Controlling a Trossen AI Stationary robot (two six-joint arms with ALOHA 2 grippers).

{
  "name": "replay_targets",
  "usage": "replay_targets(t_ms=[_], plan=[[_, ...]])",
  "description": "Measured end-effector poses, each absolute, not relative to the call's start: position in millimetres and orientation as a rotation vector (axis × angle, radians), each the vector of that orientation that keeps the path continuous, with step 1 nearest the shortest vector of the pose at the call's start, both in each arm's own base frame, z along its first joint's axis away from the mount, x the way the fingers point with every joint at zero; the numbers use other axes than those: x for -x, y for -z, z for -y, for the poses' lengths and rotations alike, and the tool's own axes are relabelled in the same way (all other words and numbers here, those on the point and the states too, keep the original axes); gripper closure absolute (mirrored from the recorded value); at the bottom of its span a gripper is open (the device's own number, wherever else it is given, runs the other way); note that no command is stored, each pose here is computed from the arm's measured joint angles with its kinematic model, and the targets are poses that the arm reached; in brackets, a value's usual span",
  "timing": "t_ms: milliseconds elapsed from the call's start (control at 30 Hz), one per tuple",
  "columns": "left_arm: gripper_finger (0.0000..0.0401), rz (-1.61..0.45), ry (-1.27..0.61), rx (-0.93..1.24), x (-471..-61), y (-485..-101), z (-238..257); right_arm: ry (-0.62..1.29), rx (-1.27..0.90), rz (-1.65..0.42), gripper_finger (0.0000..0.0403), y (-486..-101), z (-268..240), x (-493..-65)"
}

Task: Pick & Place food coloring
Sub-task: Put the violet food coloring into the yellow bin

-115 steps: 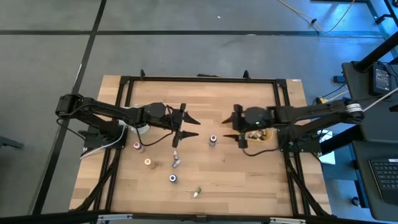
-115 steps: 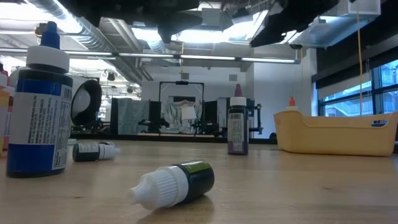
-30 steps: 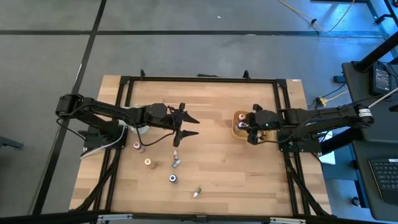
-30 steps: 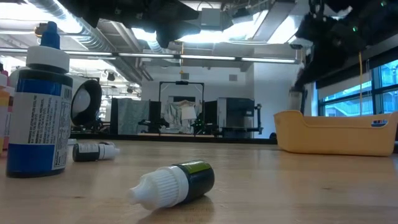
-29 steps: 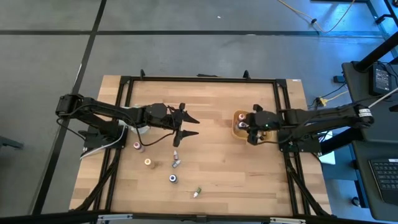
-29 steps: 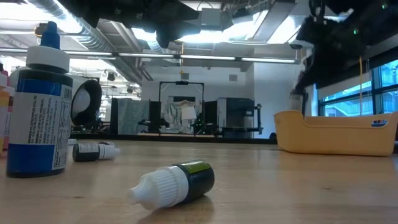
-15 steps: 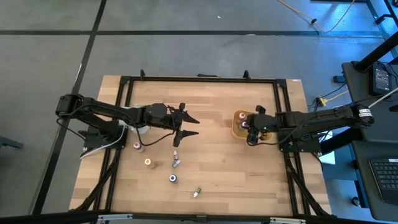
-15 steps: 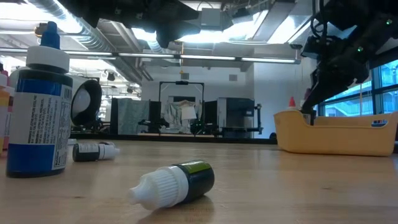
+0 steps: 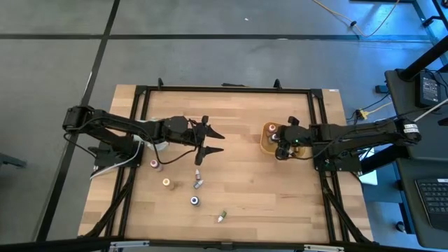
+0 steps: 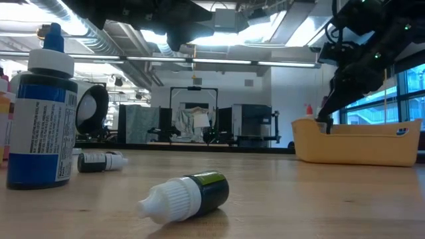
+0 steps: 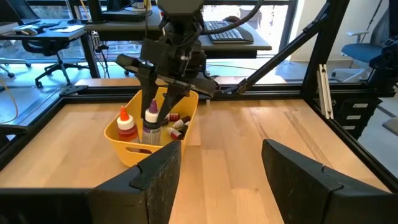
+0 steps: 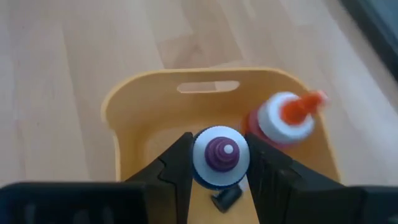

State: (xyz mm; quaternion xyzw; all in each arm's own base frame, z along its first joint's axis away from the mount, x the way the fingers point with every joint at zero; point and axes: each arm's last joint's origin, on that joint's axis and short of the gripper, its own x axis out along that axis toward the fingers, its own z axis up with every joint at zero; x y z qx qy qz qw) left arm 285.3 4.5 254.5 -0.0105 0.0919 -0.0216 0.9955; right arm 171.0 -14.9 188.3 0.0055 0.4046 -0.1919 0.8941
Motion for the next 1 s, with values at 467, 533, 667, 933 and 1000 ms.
replay_targets(t_ms=[467, 533, 667, 933, 1000], plan=[[0.0180, -0.185, 0.044, 0.022, -285.3, -254.4, -4.5, 0.374, -0.005, -0.855, 0.0254, -178.3, 18.0, -186.3], [0.0178, -0.185, 0.044, 0.021, -285.3, -254.4, -4.4, 0.370, 0.006, -0.847, 0.0252, -178.3, 18.1, -187.5], [0.0179, -0.185, 0.044, 0.022, -285.3, -254.4, -4.4, 0.362, 0.011, -0.823, 0.0257, -179.3, 18.1, -189.4], [0.0178, -0.185, 0.044, 0.021, -285.3, -254.5, -4.5, 0.365, 0.006, -0.812, 0.0280, -180.0, 18.2, -190.2], [0.0178, -0.185, 0.044, 0.022, -285.3, -254.5, -4.5, 0.371, 0.000, -0.809, 0.0280, -180.1, 18.3, -190.3]])
